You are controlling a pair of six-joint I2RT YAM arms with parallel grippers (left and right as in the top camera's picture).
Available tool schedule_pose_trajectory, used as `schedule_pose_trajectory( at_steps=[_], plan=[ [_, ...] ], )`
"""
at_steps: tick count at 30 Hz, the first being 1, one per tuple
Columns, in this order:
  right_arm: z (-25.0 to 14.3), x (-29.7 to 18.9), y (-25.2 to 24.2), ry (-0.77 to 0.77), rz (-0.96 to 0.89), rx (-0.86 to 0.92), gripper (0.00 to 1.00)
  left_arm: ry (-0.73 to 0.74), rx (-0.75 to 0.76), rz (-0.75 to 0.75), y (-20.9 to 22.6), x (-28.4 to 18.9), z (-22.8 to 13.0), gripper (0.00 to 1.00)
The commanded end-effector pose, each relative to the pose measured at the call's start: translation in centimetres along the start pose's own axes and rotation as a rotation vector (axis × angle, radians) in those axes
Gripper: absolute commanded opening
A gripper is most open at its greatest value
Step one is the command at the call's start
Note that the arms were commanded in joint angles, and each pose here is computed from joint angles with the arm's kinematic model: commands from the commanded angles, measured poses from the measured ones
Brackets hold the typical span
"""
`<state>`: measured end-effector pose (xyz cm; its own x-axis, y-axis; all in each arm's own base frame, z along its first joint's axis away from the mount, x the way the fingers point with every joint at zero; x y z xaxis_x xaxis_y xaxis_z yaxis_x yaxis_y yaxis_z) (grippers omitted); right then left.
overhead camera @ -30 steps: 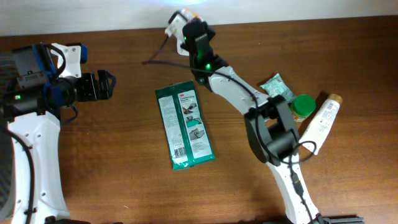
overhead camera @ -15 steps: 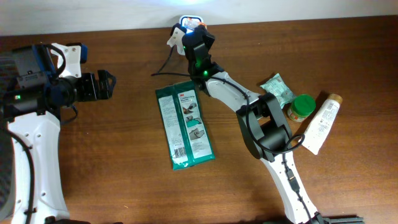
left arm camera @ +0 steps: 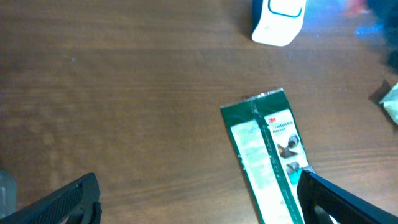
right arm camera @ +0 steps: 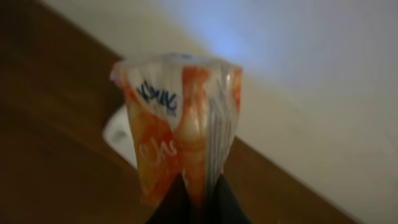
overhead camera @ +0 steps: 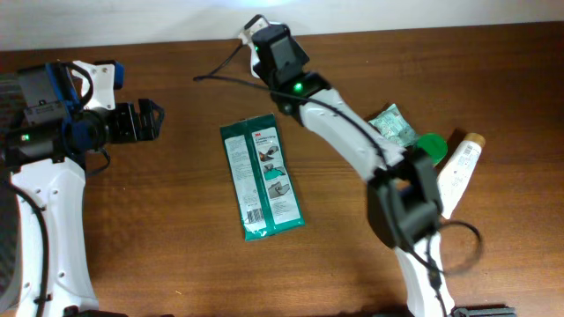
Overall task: Scan the item barcode
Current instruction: 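Hold the orange packet in front of the barcode scanner, then set the orange packet down right of the glove package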
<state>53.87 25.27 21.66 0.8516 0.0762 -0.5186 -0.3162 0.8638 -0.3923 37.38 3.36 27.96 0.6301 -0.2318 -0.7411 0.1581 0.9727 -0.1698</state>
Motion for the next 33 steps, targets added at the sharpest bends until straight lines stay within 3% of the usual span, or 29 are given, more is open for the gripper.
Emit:
schedule_pose_trajectory(
  at_steps=[1, 5, 9, 16, 17, 18, 21, 23, 25, 27, 28, 33],
  plan=[
    [1.4, -6.1, -0.8, 0.060, 0.209, 0.355, 0.04, -0.025, 0.020, -0.009, -0.3, -0.6, 0.5, 0.99],
    [-5.9, -10.2, -1.5, 0.469, 0.287, 0.451, 0.04, -0.025, 0.020, -0.009, -0.3, -0.6, 0.5, 0.99],
    [-14.8, -11.3, -2.8, 0.843, 0.226, 0.492, 0.04, -0.025, 0.020, -0.009, -0.3, -0.6, 0.5, 0.99],
    [-28.2, -10.1, -5.2, 1.116, 0.130, 0.611, 0.04, -0.025, 0.020, -0.009, -0.3, -0.6, 0.5, 0.99],
    [-29.1, -10.3, -5.8, 1.140, 0.119, 0.633, 0.13, -0.025, 0.020, -0.009, -0.3, -0.6, 0.5, 0.99],
    [-29.6, -10.6, -6.4, 1.159, 0.115, 0.641, 0.22, -0.025, 0.020, -0.009, -0.3, -0.6, 0.5, 0.99],
    [-29.2, -11.2, -7.7, 1.173, 0.120, 0.645, 0.36, -0.025, 0.020, -0.009, -0.3, -0.6, 0.5, 0.99],
    [-26.8, -11.6, -9.1, 1.148, 0.134, 0.642, 0.39, -0.025, 0.020, -0.009, -0.3, -0.6, 0.5, 0.99],
    [-20.6, -12.6, -8.8, 1.027, 0.347, 0.653, 0.40, -0.025, 0.020, -0.009, -0.3, -0.6, 0.5, 0.99],
    [-17.4, -13.0, -7.6, 0.947, 0.486, 0.702, 0.45, -0.025, 0.020, -0.009, -0.3, -0.6, 0.5, 0.99],
    [-16.4, -12.9, -6.9, 0.915, 0.540, 0.718, 0.54, -0.025, 0.020, -0.009, -0.3, -0.6, 0.5, 0.99],
    [-15.7, -12.7, -2.5, 0.917, 0.614, 0.684, 0.58, -0.031, 0.009, -0.135, -2.0, -0.7, 0.4, 0.99]
  ],
)
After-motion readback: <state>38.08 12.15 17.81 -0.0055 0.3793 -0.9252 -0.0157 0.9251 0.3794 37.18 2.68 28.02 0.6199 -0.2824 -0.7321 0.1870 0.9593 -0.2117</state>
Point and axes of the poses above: each gripper's point midway between its finger pads, its own x axis out along the fingers, its own y axis along the line the jaws close on, z = x × y, the point moved 4 cm from there along -x, back along the fingers, and after that the axes turned 3 degrees about x, right-handed, at the moved point
